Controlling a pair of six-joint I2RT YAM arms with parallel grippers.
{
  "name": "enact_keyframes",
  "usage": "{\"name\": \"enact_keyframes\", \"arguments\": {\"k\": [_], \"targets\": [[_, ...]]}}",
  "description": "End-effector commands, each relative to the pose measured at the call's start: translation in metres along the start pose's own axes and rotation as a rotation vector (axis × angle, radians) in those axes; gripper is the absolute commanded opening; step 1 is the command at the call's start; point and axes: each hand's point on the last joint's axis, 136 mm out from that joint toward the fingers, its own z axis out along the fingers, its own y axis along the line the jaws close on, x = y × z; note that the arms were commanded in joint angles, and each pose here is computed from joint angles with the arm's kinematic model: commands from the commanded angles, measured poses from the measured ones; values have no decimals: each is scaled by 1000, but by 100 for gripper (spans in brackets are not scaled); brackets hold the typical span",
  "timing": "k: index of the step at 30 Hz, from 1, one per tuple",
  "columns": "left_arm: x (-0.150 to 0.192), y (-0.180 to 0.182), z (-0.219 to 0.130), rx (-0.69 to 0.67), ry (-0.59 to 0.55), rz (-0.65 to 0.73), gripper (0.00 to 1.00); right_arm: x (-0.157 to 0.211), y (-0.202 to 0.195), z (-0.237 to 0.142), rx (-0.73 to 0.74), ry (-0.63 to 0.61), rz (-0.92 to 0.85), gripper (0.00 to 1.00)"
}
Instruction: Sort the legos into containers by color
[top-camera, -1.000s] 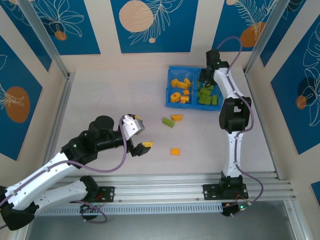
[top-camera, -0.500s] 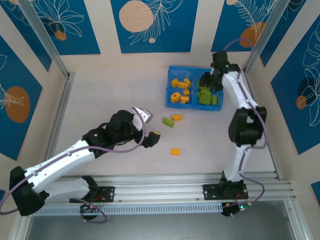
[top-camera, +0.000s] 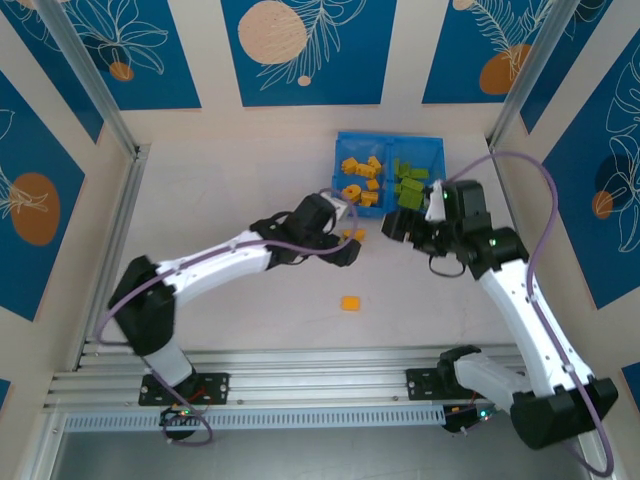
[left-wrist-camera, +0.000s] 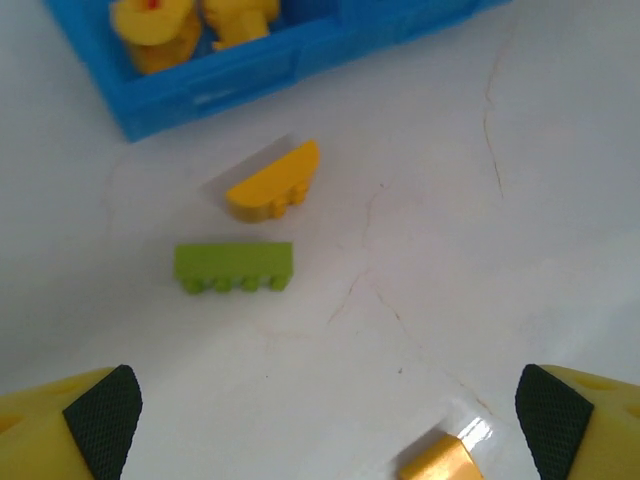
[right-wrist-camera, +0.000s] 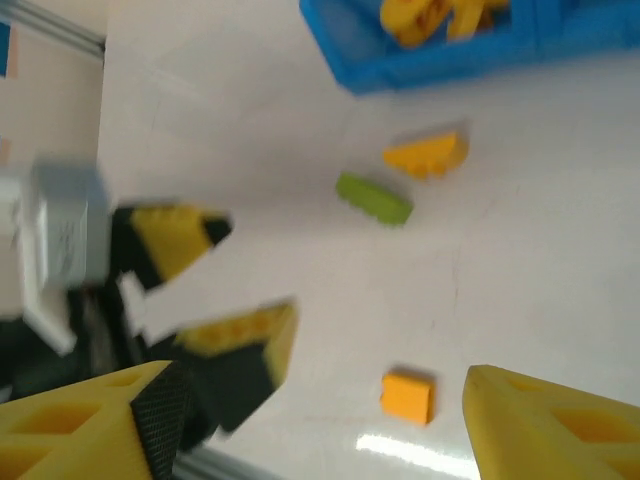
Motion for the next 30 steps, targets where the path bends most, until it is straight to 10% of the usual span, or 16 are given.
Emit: {"name": "enact_keyframes", "arguments": {"k": [1, 30], "targets": [[11, -18, 28, 110, 168, 172, 98, 28, -24, -1, 73, 32, 112, 76], [17, 47, 156, -96, 345, 426, 60, 59, -34, -31, 77, 35, 146, 79]]}}
